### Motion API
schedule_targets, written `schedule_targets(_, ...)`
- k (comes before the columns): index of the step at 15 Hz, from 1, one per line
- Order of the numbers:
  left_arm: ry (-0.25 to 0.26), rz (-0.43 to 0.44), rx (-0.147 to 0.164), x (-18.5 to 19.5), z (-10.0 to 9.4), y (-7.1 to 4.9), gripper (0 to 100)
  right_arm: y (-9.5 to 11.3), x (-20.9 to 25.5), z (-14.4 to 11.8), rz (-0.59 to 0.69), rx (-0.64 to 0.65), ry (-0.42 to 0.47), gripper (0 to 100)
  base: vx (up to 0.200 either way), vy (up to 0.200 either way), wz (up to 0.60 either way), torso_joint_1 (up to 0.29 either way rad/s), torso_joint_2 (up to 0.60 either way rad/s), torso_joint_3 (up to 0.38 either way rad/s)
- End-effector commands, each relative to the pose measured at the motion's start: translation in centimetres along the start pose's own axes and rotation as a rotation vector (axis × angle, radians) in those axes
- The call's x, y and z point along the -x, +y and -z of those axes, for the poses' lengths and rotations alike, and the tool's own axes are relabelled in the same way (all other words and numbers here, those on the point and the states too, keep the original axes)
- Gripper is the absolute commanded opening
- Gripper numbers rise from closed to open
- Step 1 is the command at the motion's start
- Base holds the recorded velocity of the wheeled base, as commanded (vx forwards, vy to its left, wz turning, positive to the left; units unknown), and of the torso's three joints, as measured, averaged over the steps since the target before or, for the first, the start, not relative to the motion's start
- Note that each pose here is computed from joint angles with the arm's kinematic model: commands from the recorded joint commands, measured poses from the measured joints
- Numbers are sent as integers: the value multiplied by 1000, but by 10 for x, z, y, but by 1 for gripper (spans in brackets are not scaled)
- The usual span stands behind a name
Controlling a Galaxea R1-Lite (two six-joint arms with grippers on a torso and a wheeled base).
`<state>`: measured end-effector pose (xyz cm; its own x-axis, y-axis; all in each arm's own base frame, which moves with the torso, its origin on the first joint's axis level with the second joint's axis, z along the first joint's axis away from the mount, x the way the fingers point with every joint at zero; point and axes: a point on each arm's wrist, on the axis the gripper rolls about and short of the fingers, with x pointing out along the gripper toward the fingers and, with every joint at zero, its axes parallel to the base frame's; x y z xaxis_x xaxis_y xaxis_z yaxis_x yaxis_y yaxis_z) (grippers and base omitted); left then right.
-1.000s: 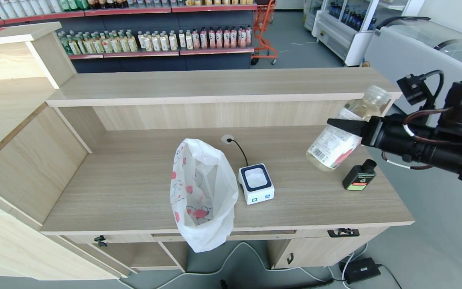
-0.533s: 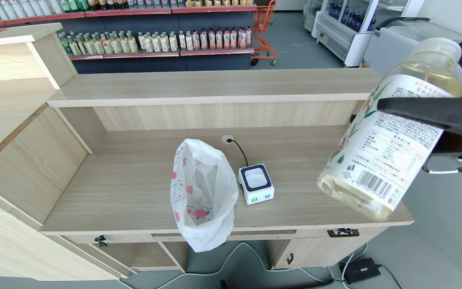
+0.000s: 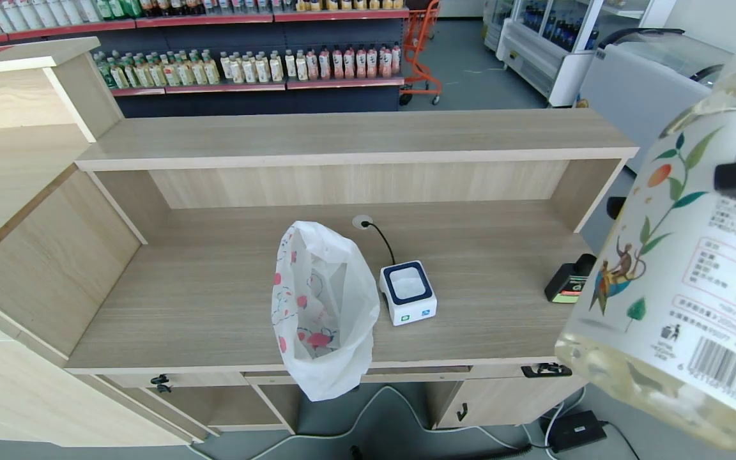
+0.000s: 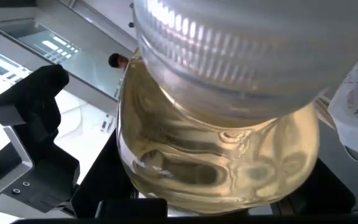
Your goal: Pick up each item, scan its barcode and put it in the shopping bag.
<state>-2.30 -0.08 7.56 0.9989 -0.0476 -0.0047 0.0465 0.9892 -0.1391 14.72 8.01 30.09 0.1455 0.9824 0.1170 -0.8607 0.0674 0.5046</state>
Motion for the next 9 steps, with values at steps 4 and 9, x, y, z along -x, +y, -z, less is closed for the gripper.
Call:
schedule_targets(4, -2, 0, 0, 0, 0, 0, 100, 25, 11, 3, -91, -12, 43, 0, 0, 0, 0, 0, 0, 0)
schedule_targets(9, 0, 0, 0, 0, 0, 0, 100, 25, 7, -9, -105, -3, 41, 0, 0, 0, 0, 0, 0, 0)
